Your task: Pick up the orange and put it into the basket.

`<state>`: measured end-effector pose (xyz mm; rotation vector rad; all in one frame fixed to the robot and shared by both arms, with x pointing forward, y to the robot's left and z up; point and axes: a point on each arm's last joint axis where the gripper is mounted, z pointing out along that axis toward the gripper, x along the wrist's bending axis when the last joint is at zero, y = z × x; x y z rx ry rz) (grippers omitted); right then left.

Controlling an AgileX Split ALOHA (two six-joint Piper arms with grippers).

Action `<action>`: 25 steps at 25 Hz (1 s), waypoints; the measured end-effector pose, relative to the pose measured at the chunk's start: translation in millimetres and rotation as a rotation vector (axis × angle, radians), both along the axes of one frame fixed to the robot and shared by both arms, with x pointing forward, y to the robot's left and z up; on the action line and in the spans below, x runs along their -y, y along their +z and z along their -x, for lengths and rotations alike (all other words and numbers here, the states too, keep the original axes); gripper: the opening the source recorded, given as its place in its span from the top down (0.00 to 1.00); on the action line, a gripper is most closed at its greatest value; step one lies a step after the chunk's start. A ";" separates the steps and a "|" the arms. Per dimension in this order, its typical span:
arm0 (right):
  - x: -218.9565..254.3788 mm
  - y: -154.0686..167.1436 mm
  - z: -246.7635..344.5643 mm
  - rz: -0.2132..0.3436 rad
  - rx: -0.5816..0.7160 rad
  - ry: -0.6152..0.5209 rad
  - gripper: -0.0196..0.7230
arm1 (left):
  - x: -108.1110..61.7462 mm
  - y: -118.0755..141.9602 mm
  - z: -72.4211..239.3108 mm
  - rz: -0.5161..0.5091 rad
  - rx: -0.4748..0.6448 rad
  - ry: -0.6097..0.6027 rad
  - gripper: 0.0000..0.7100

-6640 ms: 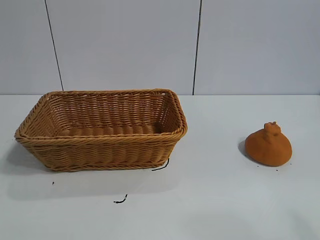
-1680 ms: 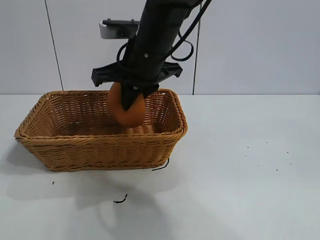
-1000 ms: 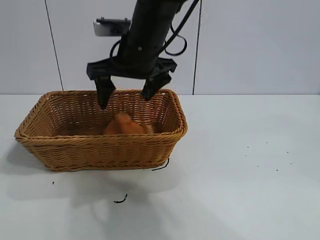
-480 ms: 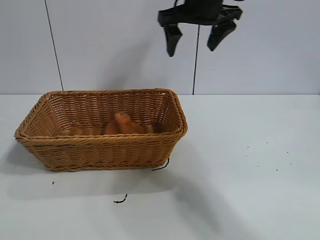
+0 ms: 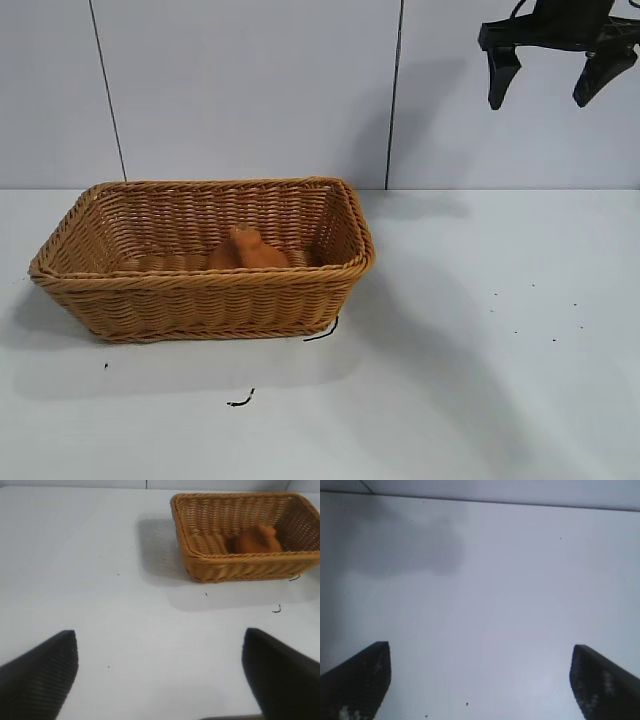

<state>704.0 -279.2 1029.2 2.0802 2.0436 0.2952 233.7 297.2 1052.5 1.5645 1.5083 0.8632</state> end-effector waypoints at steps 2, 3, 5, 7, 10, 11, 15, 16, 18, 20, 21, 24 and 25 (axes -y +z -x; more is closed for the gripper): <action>0.9 -1.2 20.2 0.002 -0.051 0.000 0.04 | 0.0 0.0 0.0 0.000 0.000 0.000 0.10; 1.5 0.9 32.7 0.003 -0.070 0.000 0.04 | 0.0 0.0 0.0 0.000 0.000 0.000 0.10; 2.9 6.6 62.1 0.005 -0.107 0.000 0.04 | 0.0 0.0 0.0 0.000 0.000 0.000 0.10; 4.2 14.0 93.3 0.005 -0.130 0.000 0.04 | 0.0 0.0 0.0 0.000 0.000 0.000 0.10; 6.0 27.2 146.1 -0.002 -0.141 -0.001 0.04 | 0.0 0.0 0.0 0.000 0.000 0.000 0.10; 6.7 34.5 163.8 -0.004 -0.125 -0.001 0.04 | 0.0 0.0 0.0 0.000 0.000 0.000 0.10; 8.9 50.0 236.8 -0.021 -0.067 -0.002 0.04 | 0.0 0.0 0.0 0.000 0.000 0.000 0.10; 9.7 53.4 254.1 -0.021 -0.042 0.002 0.04 | 0.0 0.0 0.0 0.000 0.000 0.000 0.10; 11.0 57.4 284.4 -0.019 0.008 0.016 0.04 | 0.0 0.0 0.0 0.000 0.000 0.000 0.10; 12.4 60.1 313.8 -0.017 0.076 0.031 0.04 | 0.0 0.0 0.0 0.000 0.000 0.000 0.10; 13.1 60.5 328.9 -0.018 0.121 0.033 0.04 | 0.0 0.0 0.0 0.000 0.000 0.000 0.10; 15.0 56.8 370.1 -0.021 0.279 0.037 0.04 | 0.0 0.0 0.0 0.000 0.000 0.000 0.10; 15.5 54.6 380.6 -0.022 0.328 0.037 0.04 | 0.0 0.0 0.0 0.000 0.000 0.000 0.10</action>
